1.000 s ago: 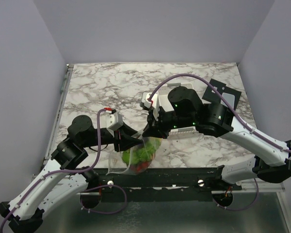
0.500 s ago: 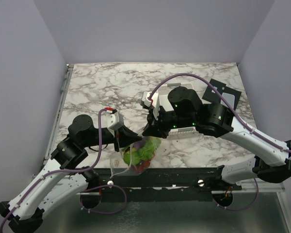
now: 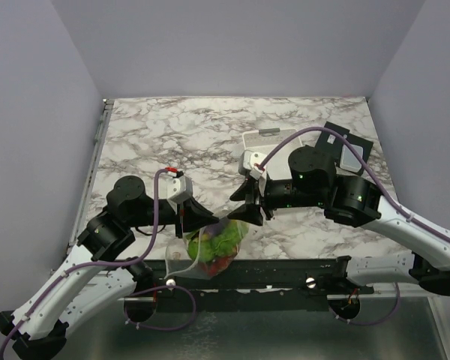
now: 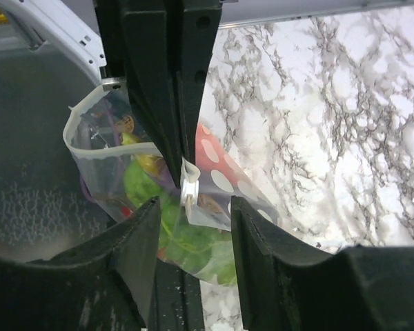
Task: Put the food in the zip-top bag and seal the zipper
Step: Zip the zipper food storage bag at the center of the board.
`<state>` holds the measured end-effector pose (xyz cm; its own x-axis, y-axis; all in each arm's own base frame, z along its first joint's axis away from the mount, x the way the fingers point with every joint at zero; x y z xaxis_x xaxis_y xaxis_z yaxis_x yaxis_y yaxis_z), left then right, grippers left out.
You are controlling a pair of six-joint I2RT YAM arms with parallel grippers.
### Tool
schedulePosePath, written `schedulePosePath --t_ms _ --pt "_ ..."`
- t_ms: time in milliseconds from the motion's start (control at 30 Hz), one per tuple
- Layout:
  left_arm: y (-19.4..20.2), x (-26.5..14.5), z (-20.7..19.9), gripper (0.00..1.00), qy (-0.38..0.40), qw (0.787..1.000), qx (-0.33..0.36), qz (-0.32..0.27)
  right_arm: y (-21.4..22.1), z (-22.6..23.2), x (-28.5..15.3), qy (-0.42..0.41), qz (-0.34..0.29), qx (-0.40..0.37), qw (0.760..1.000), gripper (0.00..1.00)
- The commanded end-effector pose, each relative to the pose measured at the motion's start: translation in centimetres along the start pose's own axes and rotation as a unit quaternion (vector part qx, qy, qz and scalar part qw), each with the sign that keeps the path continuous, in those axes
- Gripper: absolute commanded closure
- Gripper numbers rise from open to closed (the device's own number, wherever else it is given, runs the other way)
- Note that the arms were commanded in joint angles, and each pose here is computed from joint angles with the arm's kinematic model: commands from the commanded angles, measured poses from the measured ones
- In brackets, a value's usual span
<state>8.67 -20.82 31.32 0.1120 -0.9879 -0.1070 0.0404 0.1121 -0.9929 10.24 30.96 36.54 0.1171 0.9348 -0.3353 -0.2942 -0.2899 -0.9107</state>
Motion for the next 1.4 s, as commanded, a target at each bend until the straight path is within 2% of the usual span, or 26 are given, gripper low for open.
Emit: schedulePosePath --t_ms 0,200,433,633,833,933,967,1100,1233,1300,1367 --pt "-3.3 -0.9 -1.3 1.0 0.027 0.998 0.035 -0.044 -0.2 1.0 0.0 -0.046 -0.039 -0.054 0.997 0.48" --pt "-3.9 -1.4 -2.4 1.0 0.053 0.996 0.038 -0.056 1.6 1.7 0.1 -0.089 -0.06 -0.096 0.99 0.42" --pt "-4.4 -1.7 -3.2 1.0 0.075 0.994 0.041 -0.062 1.9 2.5 0.7 -0.128 -0.089 -0.119 0.981 0.42" --pt "-4.2 -1.7 -3.4 1.0 0.083 0.994 0.039 -0.061 1.7 2.5 1.6 -0.138 -0.093 -0.12 0.979 0.44" --pt "-4.4 -1.9 -3.6 1.0 0.083 0.993 0.045 -0.066 1.9 2.7 2.1 -0.15 -0.079 -0.113 0.979 0.51" --pt "-4.6 -2.0 -3.7 1.0 0.085 0.993 0.048 -0.068 2.3 2.6 2.4 -0.152 -0.067 -0.108 0.98 0.58" --pt "-4.6 -2.0 -3.8 1.0 0.086 0.993 0.047 -0.068 2.4 2.6 2.5 -0.154 -0.065 -0.108 0.98 0.64" --pt "-4.5 -2.0 -3.8 1.0 0.088 0.993 0.047 -0.068 2.4 2.7 2.7 -0.159 -0.06 -0.107 0.98 0.98" --pt "-4.5 -2.1 -3.6 0.97 0.074 0.994 0.049 -0.068 2.3 2.9 2.5 -0.163 -0.057 -0.105 0.979 0.99" --pt "-4.6 -2.2 -3.3 0.79 0.059 0.995 0.051 -0.069 2.1 2.8 2.4 -0.157 -0.054 -0.097 0.981 0.99" --pt "-4.7 -2.3 -3.2 0.69 0.054 0.995 0.054 -0.07 1.9 2.8 2.3 -0.151 -0.045 -0.086 0.984 0.99"
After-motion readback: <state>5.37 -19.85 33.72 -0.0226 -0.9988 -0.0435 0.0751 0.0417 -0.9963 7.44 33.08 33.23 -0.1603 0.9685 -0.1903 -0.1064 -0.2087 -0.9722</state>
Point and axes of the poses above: each gripper's point midway between its finger pads, its own x axis out along the fingers, its own z axis along the line the jaws close on, y = z × x, the point moved 3 cm from there along -x, back along the fingers, and after that the axes turned 14 degrees about x, right-handed, at the moved point
